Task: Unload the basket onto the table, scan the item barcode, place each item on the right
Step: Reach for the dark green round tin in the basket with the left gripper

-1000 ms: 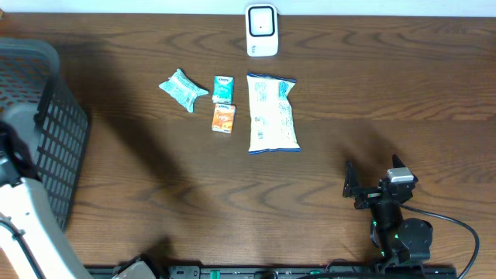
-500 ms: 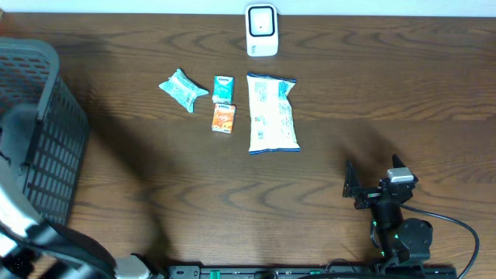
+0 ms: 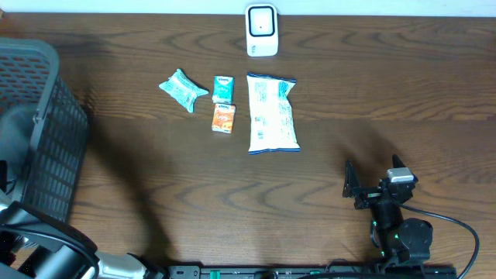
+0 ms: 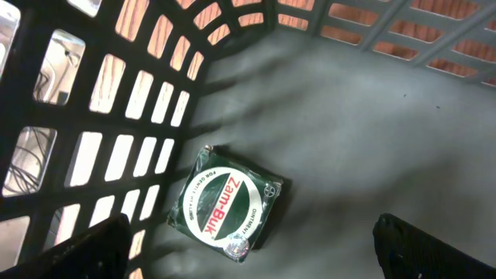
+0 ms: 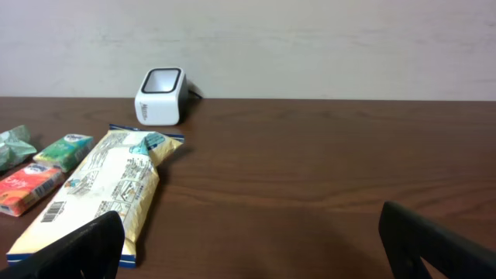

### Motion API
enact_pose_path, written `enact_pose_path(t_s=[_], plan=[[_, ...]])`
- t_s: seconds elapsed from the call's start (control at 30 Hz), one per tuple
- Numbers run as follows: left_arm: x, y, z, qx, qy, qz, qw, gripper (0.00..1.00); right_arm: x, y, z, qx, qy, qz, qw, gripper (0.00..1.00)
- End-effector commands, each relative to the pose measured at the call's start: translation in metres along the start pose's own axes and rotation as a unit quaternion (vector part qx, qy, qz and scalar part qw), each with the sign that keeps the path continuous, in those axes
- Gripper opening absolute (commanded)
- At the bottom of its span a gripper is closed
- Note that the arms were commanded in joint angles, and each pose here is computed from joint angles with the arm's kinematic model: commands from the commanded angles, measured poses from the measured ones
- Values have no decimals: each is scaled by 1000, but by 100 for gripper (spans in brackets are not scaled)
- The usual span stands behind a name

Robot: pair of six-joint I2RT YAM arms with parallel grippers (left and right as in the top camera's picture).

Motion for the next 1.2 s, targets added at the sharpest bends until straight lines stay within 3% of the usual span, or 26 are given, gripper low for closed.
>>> enact_pose_path(t_s=[0.0, 0.4, 0.73, 1.0, 1.17], plan=[[5, -7, 8, 9, 17, -19, 1000, 98, -2, -1, 0, 2, -6, 5, 1000, 99], [20, -30, 34, 30, 42, -7, 999, 98, -2, -1, 0, 2, -6, 5, 1000, 99], [33, -17, 49, 28, 37, 17, 999, 98, -2, -1, 0, 2, -6, 5, 1000, 99], [18, -17, 59, 62, -39, 64, 995, 98, -2, -1, 0, 2, -6, 5, 1000, 99], [15, -23, 73, 76, -31, 73, 994, 98, -2, -1, 0, 2, -6, 5, 1000, 99]])
Point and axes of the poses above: each gripper's point midway between its finger pads, its own z axis out along the fingers, its own x axis along the line the jaws close on, y = z × x, the point moved 4 cm from there along -z, back along the fingers, and after that the axes turned 1 degree about z, right-handed, at the moved point
